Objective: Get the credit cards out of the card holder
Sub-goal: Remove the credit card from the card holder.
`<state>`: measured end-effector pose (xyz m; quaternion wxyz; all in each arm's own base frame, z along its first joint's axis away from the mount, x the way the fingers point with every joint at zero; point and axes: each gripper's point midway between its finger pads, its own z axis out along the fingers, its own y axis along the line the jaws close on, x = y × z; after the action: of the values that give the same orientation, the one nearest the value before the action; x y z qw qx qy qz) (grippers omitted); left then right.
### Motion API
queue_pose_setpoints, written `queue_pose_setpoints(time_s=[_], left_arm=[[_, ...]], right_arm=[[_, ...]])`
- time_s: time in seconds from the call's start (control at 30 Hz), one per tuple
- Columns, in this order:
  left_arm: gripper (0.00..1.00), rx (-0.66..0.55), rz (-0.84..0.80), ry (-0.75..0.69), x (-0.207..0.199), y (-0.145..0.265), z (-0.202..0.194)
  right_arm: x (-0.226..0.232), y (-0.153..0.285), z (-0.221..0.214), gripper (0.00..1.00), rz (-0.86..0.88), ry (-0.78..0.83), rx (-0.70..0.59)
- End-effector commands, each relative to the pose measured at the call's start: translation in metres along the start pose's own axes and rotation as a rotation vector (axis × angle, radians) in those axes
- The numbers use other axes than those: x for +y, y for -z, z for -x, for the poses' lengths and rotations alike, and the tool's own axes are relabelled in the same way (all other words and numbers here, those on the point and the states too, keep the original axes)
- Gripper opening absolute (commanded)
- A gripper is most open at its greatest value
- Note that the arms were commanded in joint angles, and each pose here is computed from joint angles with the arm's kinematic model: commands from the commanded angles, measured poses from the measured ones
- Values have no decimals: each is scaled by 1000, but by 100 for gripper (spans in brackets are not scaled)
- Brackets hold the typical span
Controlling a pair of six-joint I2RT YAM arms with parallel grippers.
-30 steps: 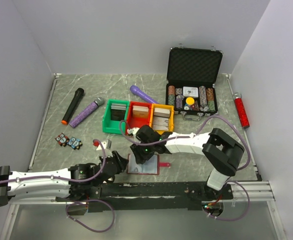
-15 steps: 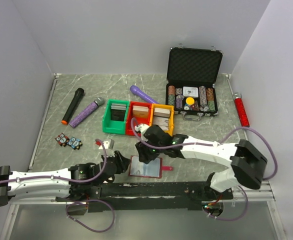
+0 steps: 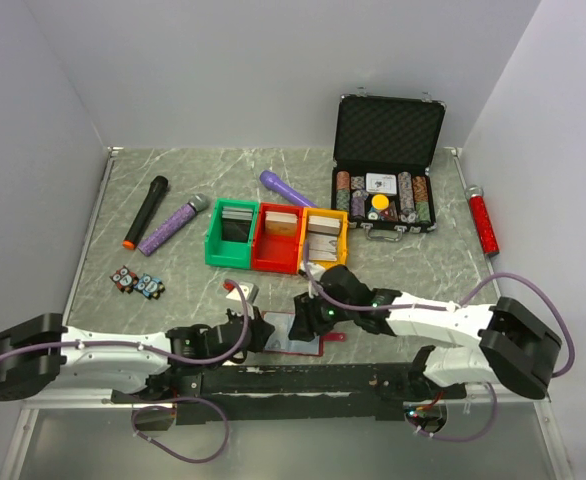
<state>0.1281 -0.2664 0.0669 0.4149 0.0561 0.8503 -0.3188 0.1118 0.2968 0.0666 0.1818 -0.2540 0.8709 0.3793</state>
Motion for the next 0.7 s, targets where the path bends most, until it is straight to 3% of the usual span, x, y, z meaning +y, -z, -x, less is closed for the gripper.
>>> queue_pose_setpoints(time_s=[0.0, 0.3, 0.67], left_arm=[[8, -26, -36, 41, -11, -7, 7], [1, 13, 50, 102, 15, -8, -11], [1, 11, 133, 125, 39, -5, -20]], right_arm=[[24, 7, 31, 54, 147, -94, -174], [21, -10, 37, 52, 209, -260, -239], [-6, -29, 33, 51, 77, -354, -224]])
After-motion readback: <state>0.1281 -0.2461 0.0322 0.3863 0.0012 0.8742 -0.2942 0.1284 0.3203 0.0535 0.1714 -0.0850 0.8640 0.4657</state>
